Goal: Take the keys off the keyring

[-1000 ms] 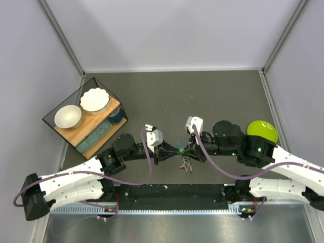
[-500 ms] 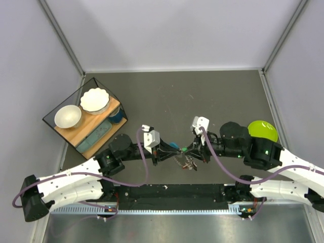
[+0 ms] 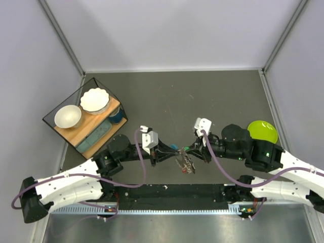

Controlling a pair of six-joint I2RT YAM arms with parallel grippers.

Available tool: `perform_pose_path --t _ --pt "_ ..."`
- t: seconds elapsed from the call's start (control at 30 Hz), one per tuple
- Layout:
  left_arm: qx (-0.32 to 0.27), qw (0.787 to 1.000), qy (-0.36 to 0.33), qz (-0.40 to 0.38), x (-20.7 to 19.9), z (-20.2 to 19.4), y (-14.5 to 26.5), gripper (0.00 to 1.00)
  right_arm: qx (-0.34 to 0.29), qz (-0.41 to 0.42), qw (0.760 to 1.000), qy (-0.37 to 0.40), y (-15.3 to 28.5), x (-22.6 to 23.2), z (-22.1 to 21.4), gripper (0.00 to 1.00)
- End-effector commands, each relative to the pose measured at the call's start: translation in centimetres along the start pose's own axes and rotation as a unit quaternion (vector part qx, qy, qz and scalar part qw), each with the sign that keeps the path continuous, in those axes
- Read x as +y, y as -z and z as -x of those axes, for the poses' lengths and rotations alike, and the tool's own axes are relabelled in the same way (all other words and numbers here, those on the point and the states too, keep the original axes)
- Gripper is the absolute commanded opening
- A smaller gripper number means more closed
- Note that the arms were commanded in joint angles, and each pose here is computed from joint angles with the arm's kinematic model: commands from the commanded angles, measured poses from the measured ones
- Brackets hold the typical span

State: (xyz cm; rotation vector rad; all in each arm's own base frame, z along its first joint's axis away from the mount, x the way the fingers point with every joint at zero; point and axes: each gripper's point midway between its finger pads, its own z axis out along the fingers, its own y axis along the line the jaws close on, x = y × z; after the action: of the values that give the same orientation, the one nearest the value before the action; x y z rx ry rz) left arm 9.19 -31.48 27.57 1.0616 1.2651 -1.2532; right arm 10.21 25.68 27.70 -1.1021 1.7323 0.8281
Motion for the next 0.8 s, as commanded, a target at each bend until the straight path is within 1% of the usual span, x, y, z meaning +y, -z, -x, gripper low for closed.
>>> perform_pose_path --t 0.0,0.17,0.47,0.77 --pt "0.013 1.000 0.000 -0.022 -1.0 -0.8 0.5 0.00 -0.052 -0.038 0.998 0.010 0.6 -1.4 2.8 0.00" --pt "0.010 1.000 -0.003 -0.023 -1.0 -0.8 0.7 0.00 -0.047 -0.041 0.998 0.012 0.3 -1.5 2.5 0.00" --pt "0.005 0.999 -0.008 -0.053 -2.1 -0.6 0.9 0.00 -0.040 -0.049 0.998 0.013 0.0 -1.8 2.3 0.00" --pt "0.022 0.996 -0.005 -0.088 -3.2 -1.1 0.8 0.00 -0.043 -0.051 0.998 0.010 -0.1 -1.8 2.9 0.00"
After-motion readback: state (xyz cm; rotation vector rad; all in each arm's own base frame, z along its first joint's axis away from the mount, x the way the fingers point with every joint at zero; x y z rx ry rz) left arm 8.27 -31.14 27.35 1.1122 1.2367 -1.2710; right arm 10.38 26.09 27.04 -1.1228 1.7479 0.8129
